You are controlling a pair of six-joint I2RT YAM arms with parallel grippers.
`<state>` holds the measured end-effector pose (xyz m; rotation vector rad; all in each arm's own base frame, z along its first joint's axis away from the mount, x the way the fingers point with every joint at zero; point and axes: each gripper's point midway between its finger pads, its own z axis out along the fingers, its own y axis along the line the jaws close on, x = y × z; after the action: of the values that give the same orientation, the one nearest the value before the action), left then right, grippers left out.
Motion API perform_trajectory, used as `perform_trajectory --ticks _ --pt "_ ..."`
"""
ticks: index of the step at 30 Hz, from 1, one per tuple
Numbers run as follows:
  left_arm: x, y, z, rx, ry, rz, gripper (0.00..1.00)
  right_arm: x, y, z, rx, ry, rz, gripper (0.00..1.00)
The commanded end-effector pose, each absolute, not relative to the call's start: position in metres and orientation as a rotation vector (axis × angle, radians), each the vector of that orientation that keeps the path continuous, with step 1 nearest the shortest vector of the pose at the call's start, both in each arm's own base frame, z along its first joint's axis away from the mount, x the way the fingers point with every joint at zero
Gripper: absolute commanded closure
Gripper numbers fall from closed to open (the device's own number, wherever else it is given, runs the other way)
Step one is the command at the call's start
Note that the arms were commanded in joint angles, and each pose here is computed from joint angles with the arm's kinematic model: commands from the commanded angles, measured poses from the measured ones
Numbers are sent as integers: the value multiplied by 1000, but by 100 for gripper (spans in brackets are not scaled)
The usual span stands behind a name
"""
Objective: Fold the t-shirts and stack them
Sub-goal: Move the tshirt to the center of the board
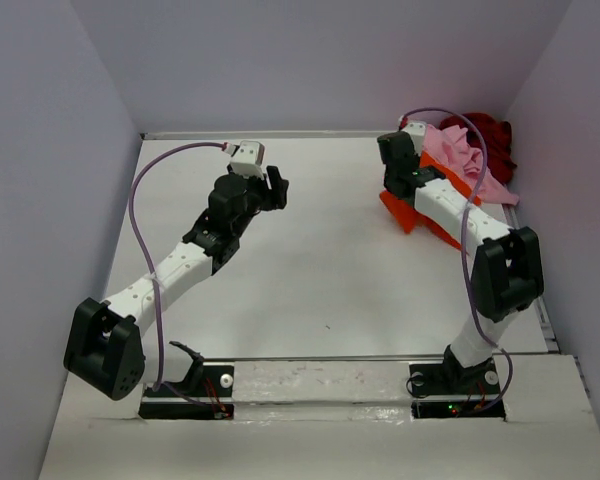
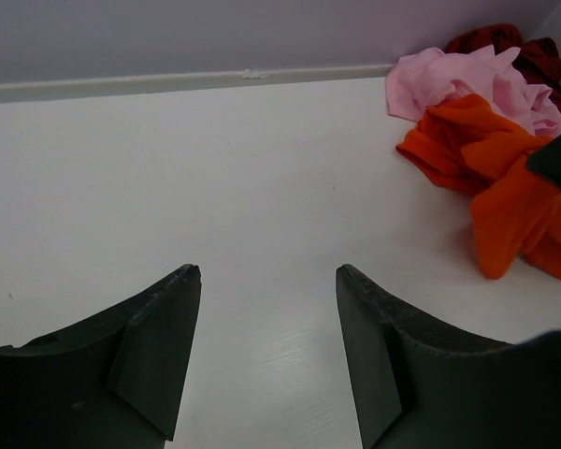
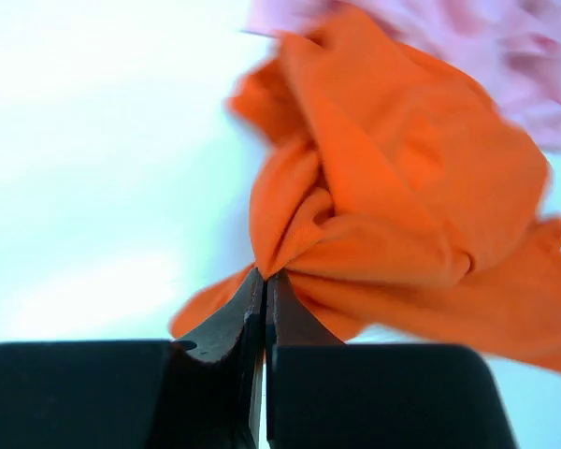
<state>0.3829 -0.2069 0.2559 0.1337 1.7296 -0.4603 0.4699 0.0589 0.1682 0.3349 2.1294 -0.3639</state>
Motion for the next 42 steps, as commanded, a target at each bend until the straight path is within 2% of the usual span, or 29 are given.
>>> perform_trajectory --ticks 1,8,13,20,23,28,33,42 --pt "387 -206 301 105 1624 -520 30 450 153 247 91 2029 -81 100" --pt "386 -182 313 28 1586 -470 30 406 249 294 -178 1973 143 100" --pt "378 -138 336 -132 1504 -349 30 370 329 332 -369 1894 282 100" --pt "376 -111 340 -218 1480 -278 30 324 396 402 -491 1771 476 100" --pt "377 -108 338 -226 1484 -264 30 322 388 421 -453 1739 492 100" --pt "375 -101 340 -247 1475 -241 30 338 336 409 -298 1747 229 100" --pt "377 -105 338 -231 1484 -254 30 363 260 363 -125 1806 -111 100" --pt "381 -118 334 -186 1508 -296 30 386 158 278 72 1910 -478 100"
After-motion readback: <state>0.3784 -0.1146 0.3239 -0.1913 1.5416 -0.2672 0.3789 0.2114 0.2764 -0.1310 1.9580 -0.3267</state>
